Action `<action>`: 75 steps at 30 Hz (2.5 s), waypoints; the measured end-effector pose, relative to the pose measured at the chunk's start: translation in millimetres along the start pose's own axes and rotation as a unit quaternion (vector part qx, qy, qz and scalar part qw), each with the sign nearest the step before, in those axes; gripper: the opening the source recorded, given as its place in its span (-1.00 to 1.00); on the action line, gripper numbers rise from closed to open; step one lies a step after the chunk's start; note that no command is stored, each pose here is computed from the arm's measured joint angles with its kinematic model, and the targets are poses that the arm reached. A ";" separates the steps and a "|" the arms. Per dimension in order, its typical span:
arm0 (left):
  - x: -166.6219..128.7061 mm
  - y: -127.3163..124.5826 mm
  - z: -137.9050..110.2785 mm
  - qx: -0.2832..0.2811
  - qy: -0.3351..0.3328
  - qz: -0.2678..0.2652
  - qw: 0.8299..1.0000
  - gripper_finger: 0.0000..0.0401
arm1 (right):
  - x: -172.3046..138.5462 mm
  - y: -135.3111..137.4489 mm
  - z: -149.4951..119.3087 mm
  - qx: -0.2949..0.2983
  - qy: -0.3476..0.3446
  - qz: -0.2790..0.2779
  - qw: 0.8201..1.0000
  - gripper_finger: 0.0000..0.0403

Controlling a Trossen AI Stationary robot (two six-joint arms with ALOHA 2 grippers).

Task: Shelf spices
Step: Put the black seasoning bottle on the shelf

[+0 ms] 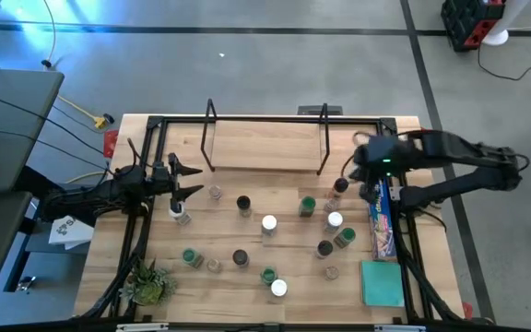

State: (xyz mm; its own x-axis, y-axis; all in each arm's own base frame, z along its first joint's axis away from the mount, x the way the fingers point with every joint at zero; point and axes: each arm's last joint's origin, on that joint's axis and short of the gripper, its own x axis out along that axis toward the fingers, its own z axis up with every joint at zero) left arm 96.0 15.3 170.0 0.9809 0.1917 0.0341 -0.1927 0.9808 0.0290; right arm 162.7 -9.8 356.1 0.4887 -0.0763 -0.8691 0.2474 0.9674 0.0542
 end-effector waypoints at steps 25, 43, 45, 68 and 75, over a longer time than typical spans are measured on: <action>0.0 0.0 -0.1 0.000 0.001 0.000 1.000 0.16 | 116.9 -42.5 -9.6 0.040 0.174 -0.004 0.984 0.71; 0.0 0.0 -0.1 -0.001 0.000 0.000 1.000 0.16 | 139.6 -43.2 -19.6 0.094 0.149 0.000 0.984 -0.08; 0.0 0.0 -0.1 -0.001 0.000 0.000 1.000 0.16 | 129.3 -42.3 -8.2 0.099 0.132 0.007 0.986 -0.08; 0.0 0.0 0.0 -0.001 0.000 0.000 1.000 0.16 | 84.9 -93.7 207.9 0.042 0.079 0.006 0.996 -0.08; 0.0 0.0 0.2 -0.002 -0.001 -0.001 1.000 0.16 | 142.3 -174.6 175.0 0.068 0.163 -0.043 0.983 -0.08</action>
State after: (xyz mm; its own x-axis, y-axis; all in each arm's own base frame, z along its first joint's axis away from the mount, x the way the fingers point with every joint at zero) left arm 96.0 15.3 170.2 0.9811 0.1898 0.0364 -0.1908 0.9813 0.0255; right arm 335.5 -231.8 309.0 0.1717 -0.0535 -0.9837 0.3961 0.9180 0.0192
